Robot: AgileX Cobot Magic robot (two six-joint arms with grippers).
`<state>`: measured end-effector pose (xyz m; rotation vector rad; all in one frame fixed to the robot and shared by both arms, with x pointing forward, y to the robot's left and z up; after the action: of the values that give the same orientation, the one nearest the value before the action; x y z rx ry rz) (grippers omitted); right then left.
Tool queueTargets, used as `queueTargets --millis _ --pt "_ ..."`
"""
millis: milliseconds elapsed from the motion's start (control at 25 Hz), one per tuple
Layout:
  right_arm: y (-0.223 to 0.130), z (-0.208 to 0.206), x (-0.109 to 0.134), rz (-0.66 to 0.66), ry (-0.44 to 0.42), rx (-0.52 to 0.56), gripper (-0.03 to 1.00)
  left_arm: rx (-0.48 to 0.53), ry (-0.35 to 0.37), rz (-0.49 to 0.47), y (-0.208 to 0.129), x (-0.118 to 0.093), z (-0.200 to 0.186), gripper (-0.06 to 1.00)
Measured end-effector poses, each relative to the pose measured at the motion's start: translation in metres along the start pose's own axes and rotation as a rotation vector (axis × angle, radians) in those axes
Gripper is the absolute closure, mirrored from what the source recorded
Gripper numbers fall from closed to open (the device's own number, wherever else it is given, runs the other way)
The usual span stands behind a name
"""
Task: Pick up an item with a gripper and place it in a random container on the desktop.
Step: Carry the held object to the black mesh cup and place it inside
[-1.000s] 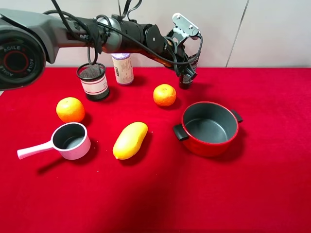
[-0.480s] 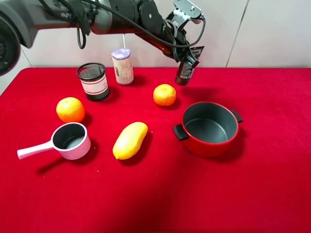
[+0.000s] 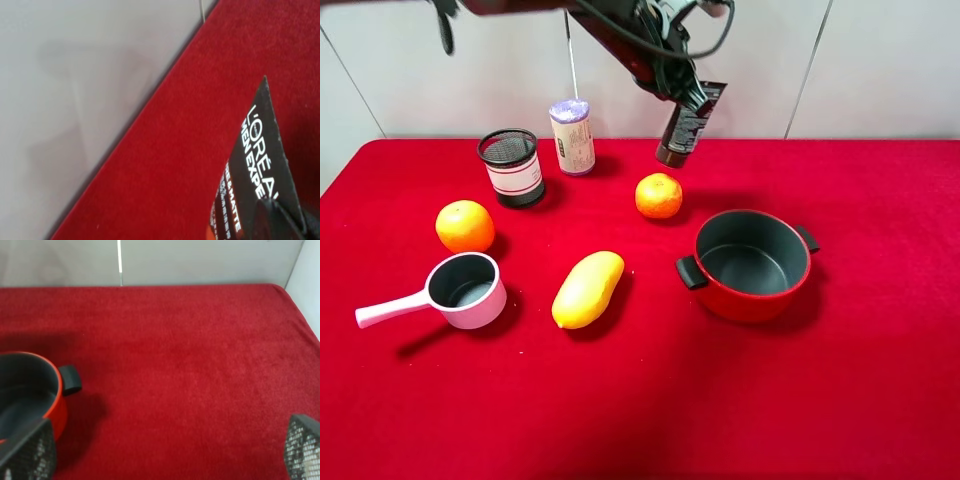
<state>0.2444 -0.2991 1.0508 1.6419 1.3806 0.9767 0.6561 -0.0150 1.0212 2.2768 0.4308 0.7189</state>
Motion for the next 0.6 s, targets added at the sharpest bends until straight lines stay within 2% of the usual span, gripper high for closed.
queueTargets --millis 600 --pt "0.0 0.0 0.0 0.0 0.0 0.0 0.27 0.133 0.017 -0.029 0.007 0.04 -0.084 0.94"
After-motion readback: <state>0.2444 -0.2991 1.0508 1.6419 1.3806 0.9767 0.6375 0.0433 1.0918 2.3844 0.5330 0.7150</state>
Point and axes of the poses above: a point on each arm's last joint axis where the gripper is mounted, z pointing out along that axis toward the gripper, x along the wrist's bending axis when the last joint is at zero, y = z × x, the point moved 1 cm from there along z, pointing out along that axis toward the gripper, and after that the axes turned 8 degrees about z, right-handed, at the moved point
